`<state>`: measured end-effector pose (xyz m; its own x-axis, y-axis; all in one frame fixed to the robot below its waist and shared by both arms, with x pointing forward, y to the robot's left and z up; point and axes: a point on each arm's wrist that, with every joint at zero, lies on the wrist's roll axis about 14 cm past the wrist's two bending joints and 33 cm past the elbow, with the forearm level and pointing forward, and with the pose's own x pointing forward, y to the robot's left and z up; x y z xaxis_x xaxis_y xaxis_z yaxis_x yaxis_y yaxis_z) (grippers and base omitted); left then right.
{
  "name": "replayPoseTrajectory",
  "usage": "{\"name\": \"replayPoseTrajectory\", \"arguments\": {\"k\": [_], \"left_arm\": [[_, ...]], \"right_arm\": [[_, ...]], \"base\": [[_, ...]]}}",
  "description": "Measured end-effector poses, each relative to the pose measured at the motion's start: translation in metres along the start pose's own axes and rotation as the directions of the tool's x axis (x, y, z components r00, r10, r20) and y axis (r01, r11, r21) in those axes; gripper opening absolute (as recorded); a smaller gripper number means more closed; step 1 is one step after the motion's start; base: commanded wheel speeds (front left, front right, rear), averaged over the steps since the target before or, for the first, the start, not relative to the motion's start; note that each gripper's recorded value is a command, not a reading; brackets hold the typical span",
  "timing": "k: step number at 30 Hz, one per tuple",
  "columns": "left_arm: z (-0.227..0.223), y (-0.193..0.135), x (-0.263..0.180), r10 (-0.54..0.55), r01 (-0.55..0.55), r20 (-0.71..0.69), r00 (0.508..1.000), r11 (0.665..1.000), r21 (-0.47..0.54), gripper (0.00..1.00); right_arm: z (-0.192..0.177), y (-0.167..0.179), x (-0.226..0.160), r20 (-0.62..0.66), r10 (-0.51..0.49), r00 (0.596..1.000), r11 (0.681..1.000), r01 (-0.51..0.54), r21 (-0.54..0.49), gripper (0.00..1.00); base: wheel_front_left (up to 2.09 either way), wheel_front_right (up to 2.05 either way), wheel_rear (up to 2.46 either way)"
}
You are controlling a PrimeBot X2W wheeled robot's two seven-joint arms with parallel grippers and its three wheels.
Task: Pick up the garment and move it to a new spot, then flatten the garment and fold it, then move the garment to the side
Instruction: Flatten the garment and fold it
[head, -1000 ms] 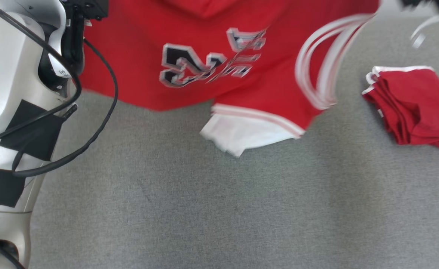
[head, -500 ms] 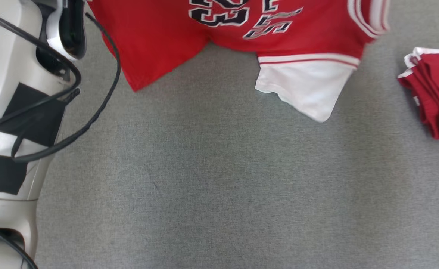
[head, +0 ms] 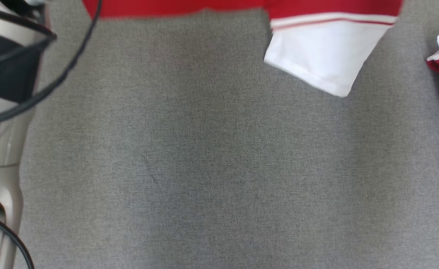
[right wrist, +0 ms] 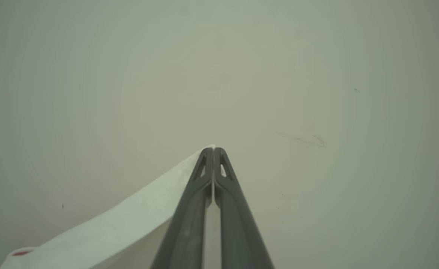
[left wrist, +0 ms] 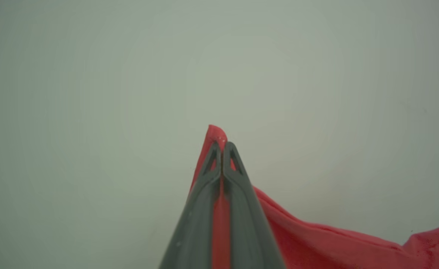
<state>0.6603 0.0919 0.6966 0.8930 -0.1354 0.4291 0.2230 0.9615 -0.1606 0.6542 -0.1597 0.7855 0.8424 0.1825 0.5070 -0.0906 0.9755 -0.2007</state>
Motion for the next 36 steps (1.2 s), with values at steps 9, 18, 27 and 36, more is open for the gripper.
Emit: {"name": "replayPoseTrajectory", "arguments": {"k": [9,18,27,36], "left_arm": [[0.021,0.004,0.015,0.012,-0.01,0.134,0.991,1.0,-0.012,0.0],[0.027,0.014,0.008,0.031,-0.032,0.172,0.985,0.999,0.004,0.0],[-0.055,0.021,-0.009,0.004,-0.004,0.013,1.0,1.0,-0.016,0.0],[-0.094,0.013,-0.037,-0.063,0.054,-0.069,0.996,0.99,-0.127,0.0]], "right_arm": [[0.014,0.001,0.021,0.14,0.005,0.99,0.997,0.006,-0.077,0.0],[0.031,0.02,0.037,0.195,0.049,0.98,0.991,-0.023,-0.135,0.0],[-0.066,0.035,0.026,-0.022,0.088,0.996,0.989,-0.09,-0.121,0.0],[-0.114,0.018,-0.034,-0.217,0.083,0.973,0.993,-0.1,-0.068,0.0]], "base": [[0.0,0.0,0.0],[0.0,0.0,0.0],[0.0,0.0,0.0],[0.0,0.0,0.0]]}}
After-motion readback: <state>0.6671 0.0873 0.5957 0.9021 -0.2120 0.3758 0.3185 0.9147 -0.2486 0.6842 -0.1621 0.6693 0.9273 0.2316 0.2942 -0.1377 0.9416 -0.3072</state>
